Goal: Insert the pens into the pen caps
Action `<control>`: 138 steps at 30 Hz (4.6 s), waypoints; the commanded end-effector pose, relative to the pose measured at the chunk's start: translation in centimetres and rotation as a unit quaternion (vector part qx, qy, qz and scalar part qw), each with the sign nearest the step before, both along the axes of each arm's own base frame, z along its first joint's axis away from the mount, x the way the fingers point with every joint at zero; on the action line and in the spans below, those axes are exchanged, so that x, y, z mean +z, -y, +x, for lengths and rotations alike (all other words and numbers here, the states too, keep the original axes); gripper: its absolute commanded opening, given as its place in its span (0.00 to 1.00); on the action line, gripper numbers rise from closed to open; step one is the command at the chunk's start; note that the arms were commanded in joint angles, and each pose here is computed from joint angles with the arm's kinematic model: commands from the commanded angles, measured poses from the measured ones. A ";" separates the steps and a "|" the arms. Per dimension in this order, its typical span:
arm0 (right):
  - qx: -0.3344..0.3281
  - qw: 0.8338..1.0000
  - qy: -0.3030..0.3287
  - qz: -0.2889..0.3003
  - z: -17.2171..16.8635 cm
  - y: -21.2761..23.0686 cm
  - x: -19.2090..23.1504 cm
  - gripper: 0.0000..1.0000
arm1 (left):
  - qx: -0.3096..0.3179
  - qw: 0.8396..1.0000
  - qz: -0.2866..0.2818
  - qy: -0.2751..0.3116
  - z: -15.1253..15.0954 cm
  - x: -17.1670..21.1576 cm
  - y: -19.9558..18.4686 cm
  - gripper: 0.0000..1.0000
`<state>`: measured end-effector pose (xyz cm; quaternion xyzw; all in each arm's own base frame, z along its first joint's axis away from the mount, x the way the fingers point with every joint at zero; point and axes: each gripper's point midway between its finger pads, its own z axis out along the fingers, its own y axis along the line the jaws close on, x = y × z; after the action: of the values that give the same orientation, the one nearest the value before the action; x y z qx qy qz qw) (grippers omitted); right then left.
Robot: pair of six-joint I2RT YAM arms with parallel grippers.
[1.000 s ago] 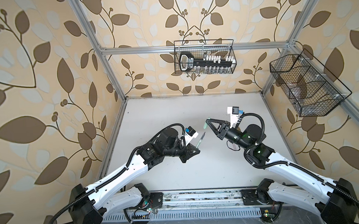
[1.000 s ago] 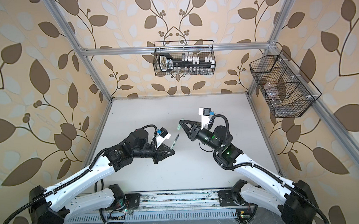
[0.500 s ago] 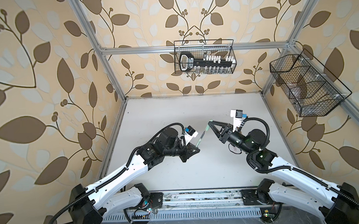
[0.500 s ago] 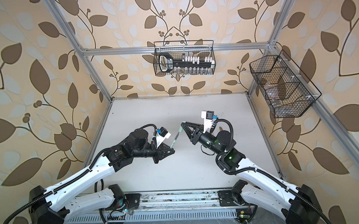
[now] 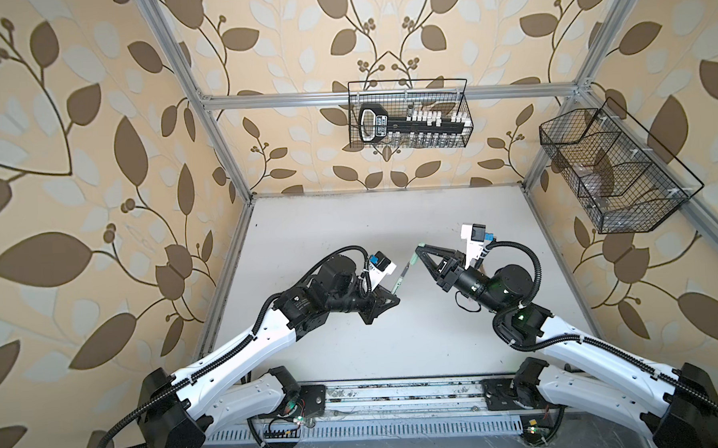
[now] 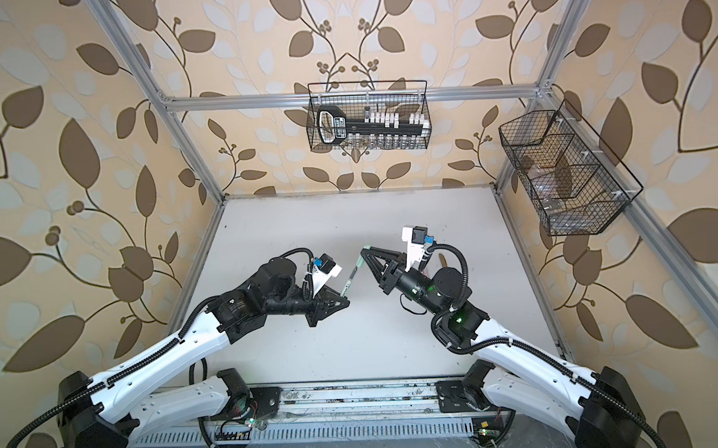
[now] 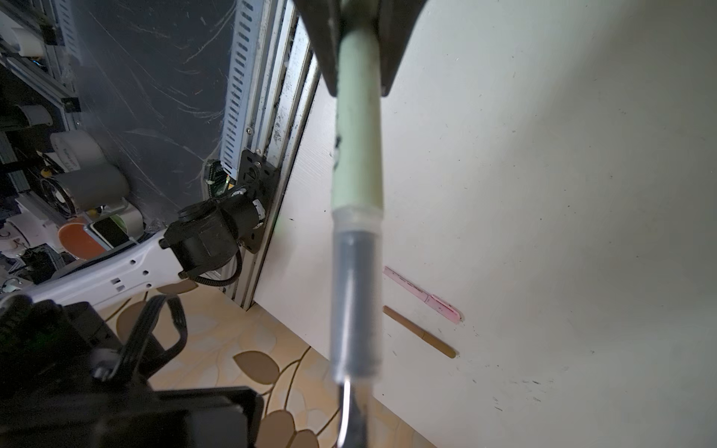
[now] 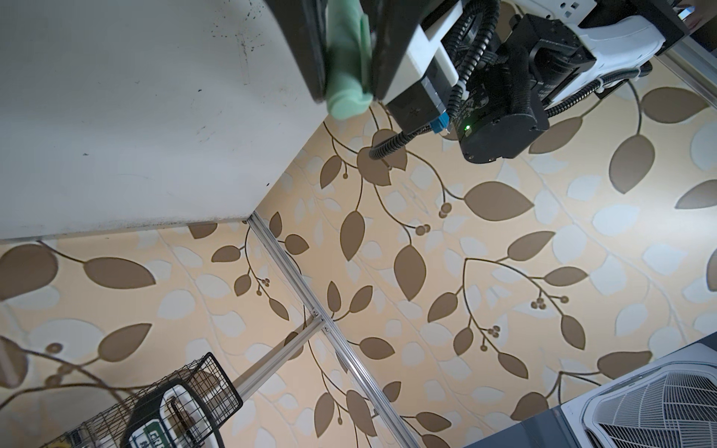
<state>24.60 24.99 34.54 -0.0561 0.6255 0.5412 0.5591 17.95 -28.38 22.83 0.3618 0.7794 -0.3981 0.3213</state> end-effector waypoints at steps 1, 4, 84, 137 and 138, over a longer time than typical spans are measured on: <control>-0.006 1.000 0.012 0.008 -0.1 0.1 0.2 0.21 | 0.001 1.000 -0.021 0.019 0.3 1.7 0.3 0.00; -0.005 1.000 0.011 0.005 0.0 -0.1 0.0 0.20 | 0.000 1.000 -0.021 0.020 0.3 1.7 0.3 0.00; 0.038 0.979 0.188 -0.072 -6.7 -1.8 10.3 0.17 | -0.141 0.956 -0.171 0.194 -4.6 7.3 0.3 0.00; 0.023 0.984 0.160 -0.080 -6.2 -2.4 5.9 0.16 | -0.121 0.960 -0.179 0.179 -3.6 8.2 0.2 0.00; 0.026 0.984 0.157 -0.080 -6.2 -2.5 5.7 0.15 | -0.120 0.960 -0.179 0.180 -3.6 8.2 0.1 0.00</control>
<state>18.39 27.47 40.31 -0.2039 0.5731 0.4866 0.6271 14.41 -28.69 27.64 0.4531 0.6093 -0.4905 0.4277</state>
